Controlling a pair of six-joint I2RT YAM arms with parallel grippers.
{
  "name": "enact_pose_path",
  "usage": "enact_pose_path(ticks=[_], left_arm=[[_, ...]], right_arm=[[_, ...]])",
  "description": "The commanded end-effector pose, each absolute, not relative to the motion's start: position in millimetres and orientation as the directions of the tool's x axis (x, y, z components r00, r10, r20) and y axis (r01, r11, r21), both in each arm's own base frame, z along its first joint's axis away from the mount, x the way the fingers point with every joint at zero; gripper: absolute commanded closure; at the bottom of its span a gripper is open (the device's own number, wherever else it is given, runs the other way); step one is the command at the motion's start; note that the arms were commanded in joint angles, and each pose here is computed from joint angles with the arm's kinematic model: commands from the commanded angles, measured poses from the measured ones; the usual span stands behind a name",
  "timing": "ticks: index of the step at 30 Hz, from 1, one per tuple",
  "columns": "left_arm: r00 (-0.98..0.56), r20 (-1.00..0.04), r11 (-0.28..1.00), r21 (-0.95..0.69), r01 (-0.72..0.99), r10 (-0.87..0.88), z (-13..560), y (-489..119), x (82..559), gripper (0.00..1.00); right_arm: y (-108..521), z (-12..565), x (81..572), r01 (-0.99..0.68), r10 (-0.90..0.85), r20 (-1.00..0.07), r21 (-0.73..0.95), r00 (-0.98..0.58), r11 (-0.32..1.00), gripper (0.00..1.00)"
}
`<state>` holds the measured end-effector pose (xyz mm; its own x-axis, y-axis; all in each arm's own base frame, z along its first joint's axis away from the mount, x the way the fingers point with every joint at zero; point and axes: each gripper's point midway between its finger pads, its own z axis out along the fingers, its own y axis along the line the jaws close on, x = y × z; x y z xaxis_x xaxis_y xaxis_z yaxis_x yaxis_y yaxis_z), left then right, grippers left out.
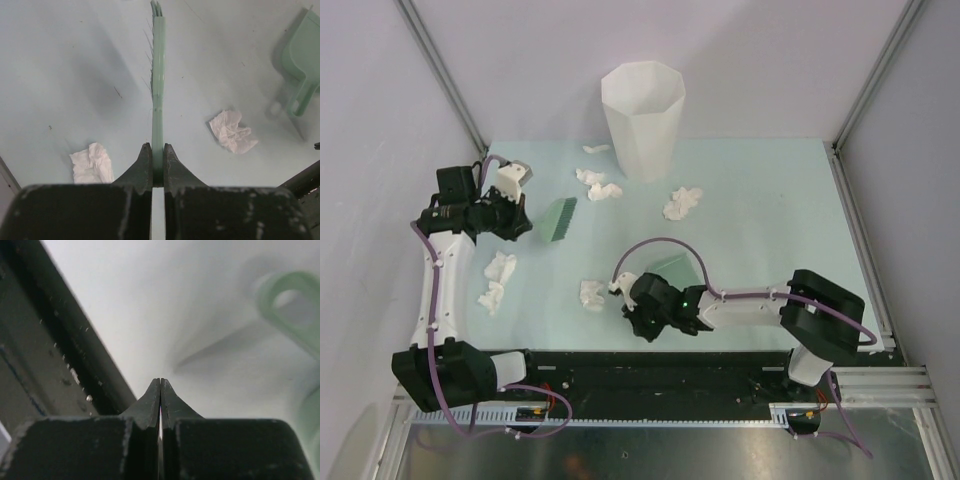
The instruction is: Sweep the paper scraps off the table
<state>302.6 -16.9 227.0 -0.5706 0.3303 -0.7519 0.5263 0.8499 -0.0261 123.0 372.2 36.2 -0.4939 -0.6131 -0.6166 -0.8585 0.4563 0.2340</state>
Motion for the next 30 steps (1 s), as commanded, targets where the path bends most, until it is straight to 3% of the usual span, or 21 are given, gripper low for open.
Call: enact_pose_path(ticks=[1, 9, 12, 17, 24, 26, 29, 30], left_arm=[[-0.545, -0.769, 0.865, 0.022, 0.502, 0.336, 236, -10, 308, 1.00], [-0.540, -0.770, 0.872, 0.041, 0.488, 0.339, 238, -7, 306, 1.00], [-0.538, -0.773, 0.873, 0.040, 0.486, 0.335, 240, -7, 308, 1.00], [-0.539, -0.772, 0.870, 0.035, 0.492, 0.336, 239, -7, 310, 1.00], [-0.533, -0.769, 0.871, 0.064, 0.487, 0.355, 241, -3, 311, 1.00], [-0.534, -0.762, 0.876, 0.087, 0.474, 0.365, 241, 1, 309, 1.00], [-0.532, -0.760, 0.874, 0.093, 0.477, 0.372, 239, 1, 308, 1.00], [-0.535, -0.760, 0.874, 0.088, 0.479, 0.370, 238, 1, 309, 1.00]], right_arm=[[394, 68, 174, -0.741, -0.384, -0.728, 0.249, -0.568, 0.624, 1.00], [331, 8, 195, -0.581, -0.414, -0.562, 0.151, -0.716, 0.800, 1.00], [296, 7, 211, -0.509, -0.399, -0.554, 0.053, -0.731, 0.859, 1.00], [229, 24, 261, -0.388, -0.382, -0.597, -0.127, -0.706, 0.913, 1.00], [180, 67, 324, -0.293, -0.323, -0.697, -0.166, -0.641, 0.942, 1.00], [152, 84, 333, -0.189, -0.257, -0.719, -0.176, -0.646, 0.966, 1.00], [123, 105, 328, -0.074, -0.156, -0.735, -0.142, -0.660, 0.987, 0.75], [119, 108, 320, -0.062, -0.143, -0.729, -0.137, -0.670, 0.989, 0.52]])
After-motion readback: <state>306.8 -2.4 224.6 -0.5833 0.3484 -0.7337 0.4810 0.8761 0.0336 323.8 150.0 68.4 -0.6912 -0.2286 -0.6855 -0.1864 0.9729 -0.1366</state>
